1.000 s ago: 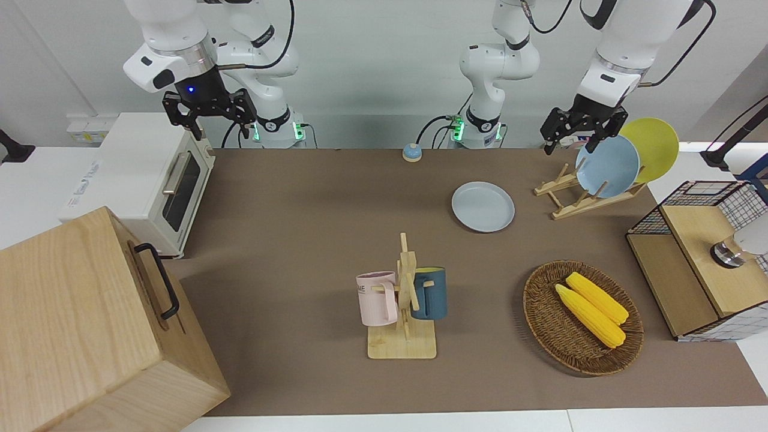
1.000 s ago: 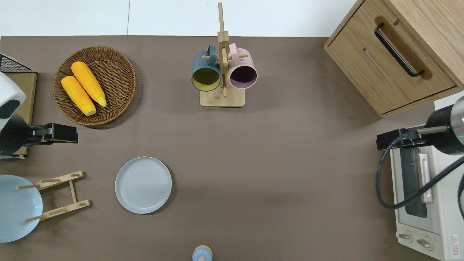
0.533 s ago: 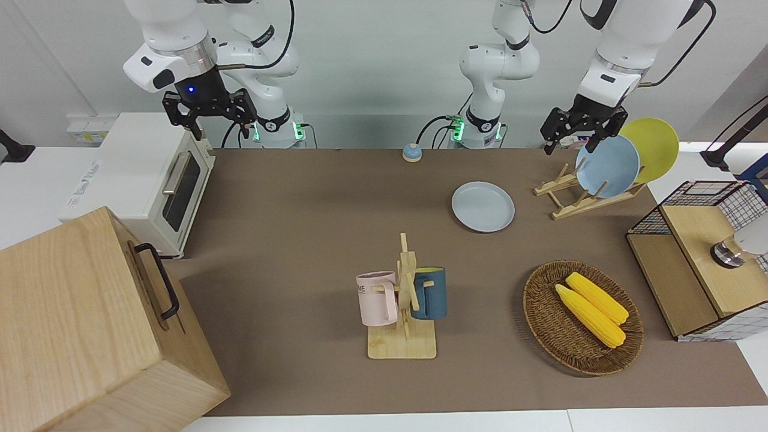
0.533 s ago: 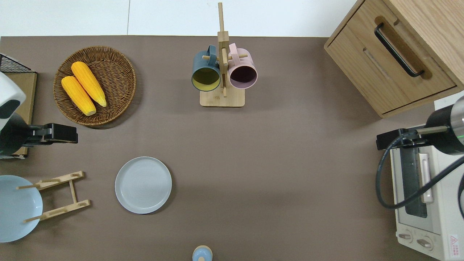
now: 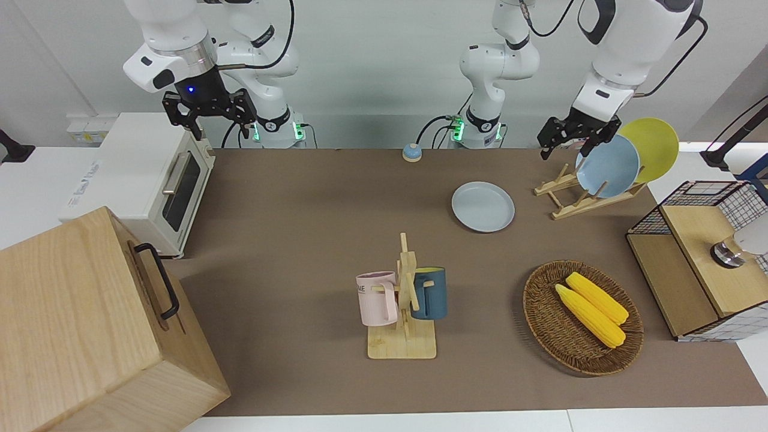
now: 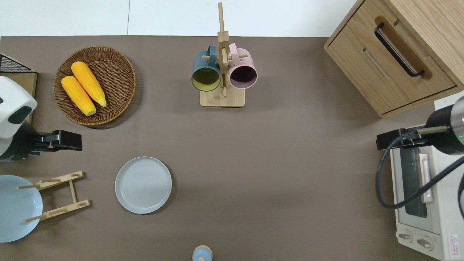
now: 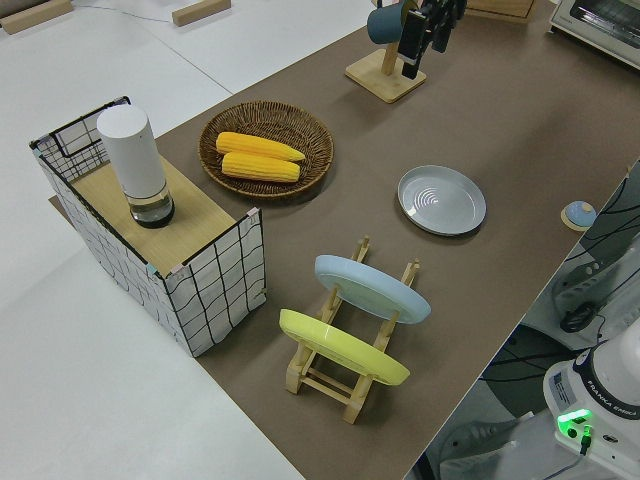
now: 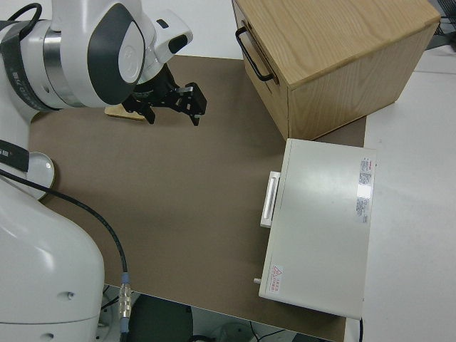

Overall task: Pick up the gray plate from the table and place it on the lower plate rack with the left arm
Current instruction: 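Move the left gripper toward the gray plate's edge nearest the robot, then close the left gripper on the gray plate's rim, then lift the gray plate and carry it toward the wooden plate rack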

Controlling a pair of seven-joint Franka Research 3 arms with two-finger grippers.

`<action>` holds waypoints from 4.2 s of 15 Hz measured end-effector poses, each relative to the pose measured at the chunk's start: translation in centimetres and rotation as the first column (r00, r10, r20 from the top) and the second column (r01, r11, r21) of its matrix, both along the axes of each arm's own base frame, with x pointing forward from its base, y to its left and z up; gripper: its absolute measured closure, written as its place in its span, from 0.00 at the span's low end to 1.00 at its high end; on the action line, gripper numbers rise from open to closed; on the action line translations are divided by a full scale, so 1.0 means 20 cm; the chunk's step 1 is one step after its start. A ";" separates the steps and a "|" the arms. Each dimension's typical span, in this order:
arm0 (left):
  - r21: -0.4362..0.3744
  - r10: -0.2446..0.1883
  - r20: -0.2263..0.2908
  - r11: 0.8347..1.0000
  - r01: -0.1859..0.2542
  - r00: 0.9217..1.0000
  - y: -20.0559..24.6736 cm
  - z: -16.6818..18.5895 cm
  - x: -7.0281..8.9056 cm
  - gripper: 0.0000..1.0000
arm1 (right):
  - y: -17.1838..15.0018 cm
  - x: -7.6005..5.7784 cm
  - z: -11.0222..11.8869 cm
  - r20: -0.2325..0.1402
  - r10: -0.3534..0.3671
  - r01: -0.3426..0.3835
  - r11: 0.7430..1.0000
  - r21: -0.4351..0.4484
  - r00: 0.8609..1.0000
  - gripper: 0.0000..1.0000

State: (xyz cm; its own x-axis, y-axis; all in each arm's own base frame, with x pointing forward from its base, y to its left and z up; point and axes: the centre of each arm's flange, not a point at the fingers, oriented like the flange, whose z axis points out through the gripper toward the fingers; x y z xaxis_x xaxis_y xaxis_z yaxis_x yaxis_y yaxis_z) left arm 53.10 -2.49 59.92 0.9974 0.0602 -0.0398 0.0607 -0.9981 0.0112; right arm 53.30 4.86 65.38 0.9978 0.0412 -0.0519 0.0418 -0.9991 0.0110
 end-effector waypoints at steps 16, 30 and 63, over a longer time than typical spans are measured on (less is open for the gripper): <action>0.006 0.024 -0.126 1.000 -0.024 0.992 0.05 -1.03 -0.34 0.00 | 0.00 0.00 0.00 0.000 0.000 0.000 1.000 0.000 1.000 0.01; 0.027 0.105 -0.149 0.994 -0.102 0.983 0.03 -1.51 -0.35 0.00 | 0.00 0.00 0.00 0.000 0.000 0.000 1.000 0.000 1.000 0.01; 0.040 0.116 -0.211 0.993 -0.110 0.971 -0.03 -1.07 -0.20 0.96 | 0.00 0.00 0.00 0.000 0.000 0.000 1.000 0.000 1.000 0.01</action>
